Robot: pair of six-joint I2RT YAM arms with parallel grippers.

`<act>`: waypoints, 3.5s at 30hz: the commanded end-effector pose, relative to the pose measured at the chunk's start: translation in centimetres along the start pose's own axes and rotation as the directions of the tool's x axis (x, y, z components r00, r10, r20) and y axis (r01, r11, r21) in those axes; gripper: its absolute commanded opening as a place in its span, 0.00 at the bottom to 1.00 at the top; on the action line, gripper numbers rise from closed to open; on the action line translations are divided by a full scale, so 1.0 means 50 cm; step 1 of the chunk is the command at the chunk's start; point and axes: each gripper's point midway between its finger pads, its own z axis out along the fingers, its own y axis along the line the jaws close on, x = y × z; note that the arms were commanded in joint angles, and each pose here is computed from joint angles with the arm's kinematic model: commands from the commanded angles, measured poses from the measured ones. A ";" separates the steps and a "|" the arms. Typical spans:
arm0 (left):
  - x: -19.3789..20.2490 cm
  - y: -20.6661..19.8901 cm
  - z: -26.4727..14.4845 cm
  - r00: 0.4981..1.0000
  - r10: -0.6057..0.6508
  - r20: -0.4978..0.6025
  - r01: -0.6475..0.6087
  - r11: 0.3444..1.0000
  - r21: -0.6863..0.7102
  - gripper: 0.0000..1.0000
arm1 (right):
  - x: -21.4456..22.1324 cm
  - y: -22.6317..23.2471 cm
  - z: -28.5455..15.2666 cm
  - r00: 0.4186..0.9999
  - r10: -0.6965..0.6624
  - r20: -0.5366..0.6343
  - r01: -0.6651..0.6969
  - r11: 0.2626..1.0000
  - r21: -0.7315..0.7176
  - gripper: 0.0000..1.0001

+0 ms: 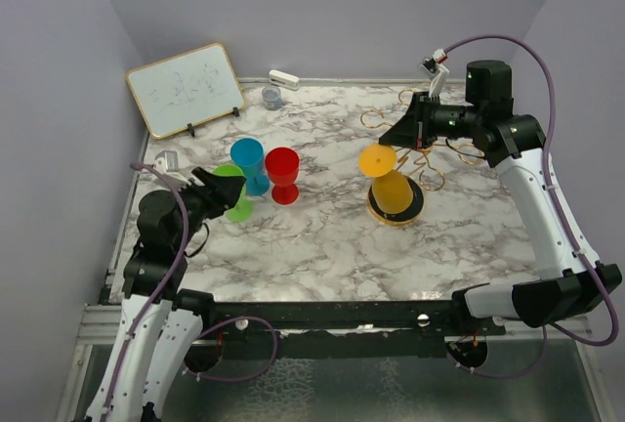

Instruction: Take the wine glass off the wine glass rack

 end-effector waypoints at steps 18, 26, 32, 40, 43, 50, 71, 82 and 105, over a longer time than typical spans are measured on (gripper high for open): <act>0.061 -0.481 0.092 0.812 -0.203 -0.548 0.530 0.652 0.543 0.57 | -0.021 0.015 -0.006 0.999 -0.024 0.040 0.024 1.000 -0.003 0.01; 0.140 -0.537 0.063 0.749 -0.183 -0.637 0.602 0.590 0.538 0.56 | -0.019 0.008 -0.005 0.999 -0.027 0.041 0.027 1.000 0.011 0.01; 0.174 -0.552 0.061 0.711 -0.174 -0.681 0.639 0.564 0.523 0.53 | -0.021 0.009 -0.006 0.999 -0.029 0.044 0.028 1.000 0.012 0.01; 0.183 -0.536 0.079 0.730 -0.194 -0.656 0.614 0.608 0.503 0.51 | -0.021 0.014 -0.009 0.998 -0.032 0.048 0.032 0.999 0.006 0.01; 0.185 -0.537 0.088 0.732 -0.201 -0.651 0.614 0.610 0.501 0.51 | -0.019 0.014 -0.009 0.998 -0.032 0.046 0.032 0.999 0.006 0.01; 0.191 -0.548 0.104 0.720 -0.201 -0.665 0.627 0.600 0.498 0.44 | -0.017 0.015 -0.010 0.998 -0.032 0.046 0.032 0.999 0.003 0.01; 0.165 -0.565 0.111 0.736 -0.230 -0.637 0.628 0.584 0.514 0.01 | -0.013 0.017 -0.014 0.998 -0.036 0.050 0.036 0.999 0.007 0.01; 0.144 -0.576 0.124 0.776 -0.225 -0.590 0.581 0.618 0.529 0.00 | -0.069 0.024 -0.043 0.983 -0.106 0.152 0.092 0.991 0.097 0.27; 0.154 -0.577 0.208 0.850 -0.096 -0.518 0.365 0.817 0.447 0.00 | -0.131 0.074 -0.132 0.917 -0.190 0.350 0.117 0.969 0.219 0.31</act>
